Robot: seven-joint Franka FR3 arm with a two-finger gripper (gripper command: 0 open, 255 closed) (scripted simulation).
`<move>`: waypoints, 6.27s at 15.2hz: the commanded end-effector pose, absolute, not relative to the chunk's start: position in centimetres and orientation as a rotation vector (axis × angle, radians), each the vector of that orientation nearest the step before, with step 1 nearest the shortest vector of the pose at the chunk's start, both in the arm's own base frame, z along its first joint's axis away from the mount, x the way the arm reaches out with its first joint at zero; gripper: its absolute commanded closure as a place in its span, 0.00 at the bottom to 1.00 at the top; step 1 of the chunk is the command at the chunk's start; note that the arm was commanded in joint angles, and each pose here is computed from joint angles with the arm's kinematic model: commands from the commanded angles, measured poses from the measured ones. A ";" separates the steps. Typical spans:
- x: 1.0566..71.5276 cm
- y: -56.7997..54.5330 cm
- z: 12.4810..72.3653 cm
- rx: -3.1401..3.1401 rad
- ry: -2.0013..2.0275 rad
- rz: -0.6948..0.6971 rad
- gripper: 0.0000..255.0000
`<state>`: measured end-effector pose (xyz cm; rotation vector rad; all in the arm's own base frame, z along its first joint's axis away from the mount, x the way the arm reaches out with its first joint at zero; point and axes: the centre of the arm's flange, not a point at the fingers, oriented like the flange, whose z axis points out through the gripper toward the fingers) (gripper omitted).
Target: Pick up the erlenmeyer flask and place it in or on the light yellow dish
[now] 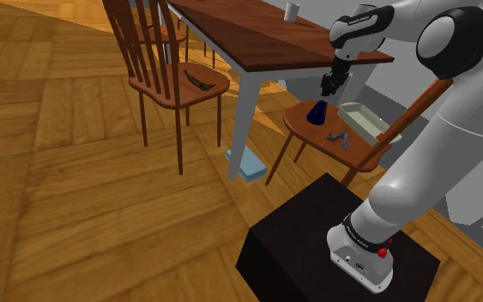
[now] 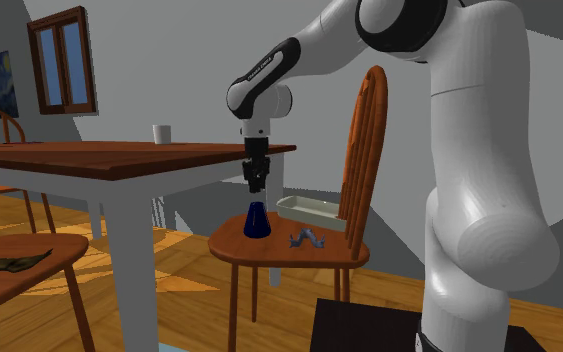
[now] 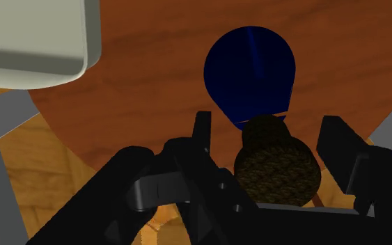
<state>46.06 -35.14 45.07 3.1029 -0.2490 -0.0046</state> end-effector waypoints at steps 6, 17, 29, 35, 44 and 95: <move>46.1 -35.1 45.1 3.103 -0.249 -0.005 1.00; 46.1 -35.1 49.3 3.103 -0.249 -0.005 1.00; 46.1 -35.1 55.6 3.103 -0.249 -0.005 1.00; 43.5 -38.0 58.1 3.103 -0.249 -0.005 1.00; 35.8 -46.6 61.0 3.103 -0.249 -0.005 1.00; 28.1 -55.1 52.8 3.103 -0.249 -0.005 0.00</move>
